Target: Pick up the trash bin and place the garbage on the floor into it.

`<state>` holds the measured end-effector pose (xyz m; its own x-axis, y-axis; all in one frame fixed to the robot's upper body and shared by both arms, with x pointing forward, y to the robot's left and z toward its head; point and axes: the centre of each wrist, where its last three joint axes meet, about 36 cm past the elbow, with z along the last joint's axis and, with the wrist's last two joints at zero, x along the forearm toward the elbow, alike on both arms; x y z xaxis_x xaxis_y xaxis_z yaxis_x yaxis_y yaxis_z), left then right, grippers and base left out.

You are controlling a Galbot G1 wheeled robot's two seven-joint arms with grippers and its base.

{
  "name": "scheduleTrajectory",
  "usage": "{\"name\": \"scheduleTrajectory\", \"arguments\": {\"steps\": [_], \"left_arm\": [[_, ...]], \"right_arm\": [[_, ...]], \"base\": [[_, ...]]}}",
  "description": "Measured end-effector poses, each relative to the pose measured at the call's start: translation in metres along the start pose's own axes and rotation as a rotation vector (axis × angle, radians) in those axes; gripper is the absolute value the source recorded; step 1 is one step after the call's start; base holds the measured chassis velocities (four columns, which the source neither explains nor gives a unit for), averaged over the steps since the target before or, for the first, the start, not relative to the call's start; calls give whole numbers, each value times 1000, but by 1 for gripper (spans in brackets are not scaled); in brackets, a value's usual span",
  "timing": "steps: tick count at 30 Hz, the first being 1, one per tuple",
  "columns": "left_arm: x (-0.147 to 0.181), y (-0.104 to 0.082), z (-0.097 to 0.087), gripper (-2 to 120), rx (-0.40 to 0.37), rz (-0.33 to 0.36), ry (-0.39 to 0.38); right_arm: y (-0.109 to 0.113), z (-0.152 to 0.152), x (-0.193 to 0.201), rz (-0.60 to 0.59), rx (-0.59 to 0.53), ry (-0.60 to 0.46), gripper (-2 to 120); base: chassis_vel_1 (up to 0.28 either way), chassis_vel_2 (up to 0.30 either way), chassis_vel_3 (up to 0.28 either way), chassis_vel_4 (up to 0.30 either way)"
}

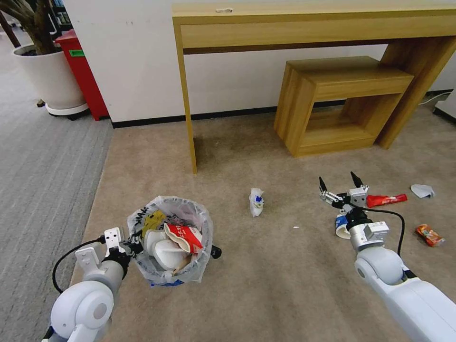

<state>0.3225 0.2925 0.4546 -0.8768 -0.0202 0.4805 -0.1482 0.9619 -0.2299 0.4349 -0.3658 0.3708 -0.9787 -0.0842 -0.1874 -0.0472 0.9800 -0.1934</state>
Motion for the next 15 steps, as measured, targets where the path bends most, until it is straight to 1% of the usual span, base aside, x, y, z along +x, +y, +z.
{"name": "scheduleTrajectory", "arguments": {"steps": [7, 15], "left_arm": [[1, 0, 0, 0, 0, 0, -1], [-1, -1, 0, 0, 4, 1, -5]], "right_arm": [[0, 0, -1, -4, -2, -1, 99], [0, 0, -2, -8, -3, -2, 99]], "base": [[-125, 127, 125, -128], [-103, 113, 111, -93]]}}
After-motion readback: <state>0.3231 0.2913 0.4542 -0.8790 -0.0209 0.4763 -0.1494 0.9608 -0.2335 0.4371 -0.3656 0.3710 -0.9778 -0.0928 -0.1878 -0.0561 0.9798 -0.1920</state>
